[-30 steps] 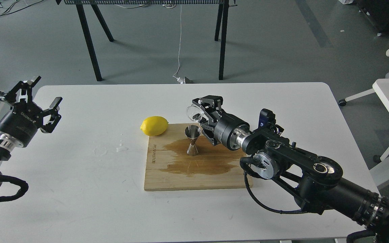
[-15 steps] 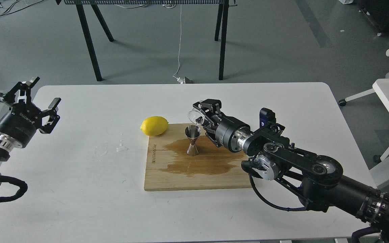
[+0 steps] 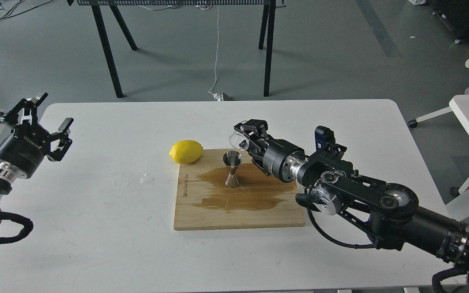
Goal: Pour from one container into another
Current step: 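Tilt the clear cup with the right gripper to pour into the jigger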
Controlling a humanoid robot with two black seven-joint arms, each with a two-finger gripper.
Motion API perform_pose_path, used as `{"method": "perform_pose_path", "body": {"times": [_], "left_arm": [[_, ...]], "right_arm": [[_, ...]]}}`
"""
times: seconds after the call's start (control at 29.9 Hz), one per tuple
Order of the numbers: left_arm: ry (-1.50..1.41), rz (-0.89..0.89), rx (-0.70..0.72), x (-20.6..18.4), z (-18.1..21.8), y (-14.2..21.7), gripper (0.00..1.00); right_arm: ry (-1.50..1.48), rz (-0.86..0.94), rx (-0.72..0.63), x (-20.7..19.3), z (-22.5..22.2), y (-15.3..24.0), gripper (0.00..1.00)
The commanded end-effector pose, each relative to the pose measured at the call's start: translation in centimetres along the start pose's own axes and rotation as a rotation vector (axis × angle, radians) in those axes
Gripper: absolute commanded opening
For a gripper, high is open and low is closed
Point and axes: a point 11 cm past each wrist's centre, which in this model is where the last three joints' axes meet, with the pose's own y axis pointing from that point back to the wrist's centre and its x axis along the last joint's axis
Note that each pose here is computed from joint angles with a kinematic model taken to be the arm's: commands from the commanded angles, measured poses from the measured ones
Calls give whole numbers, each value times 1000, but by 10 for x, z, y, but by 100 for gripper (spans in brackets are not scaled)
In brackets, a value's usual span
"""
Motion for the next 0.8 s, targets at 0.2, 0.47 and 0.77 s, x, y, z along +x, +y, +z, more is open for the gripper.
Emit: {"method": "perform_pose_path", "body": {"times": [0.2, 0.47, 0.77], "left_arm": [[0, 1, 0, 0, 0, 0, 83], [-4, 12, 4, 4, -1, 2, 83], [-3, 15, 9, 5, -3, 4, 83]], "right_arm": [[74, -34, -13, -8, -3, -3, 28], [103, -26, -20, -1, -3, -1, 28], [189, -45, -35, -5, 3, -1, 28]]}}
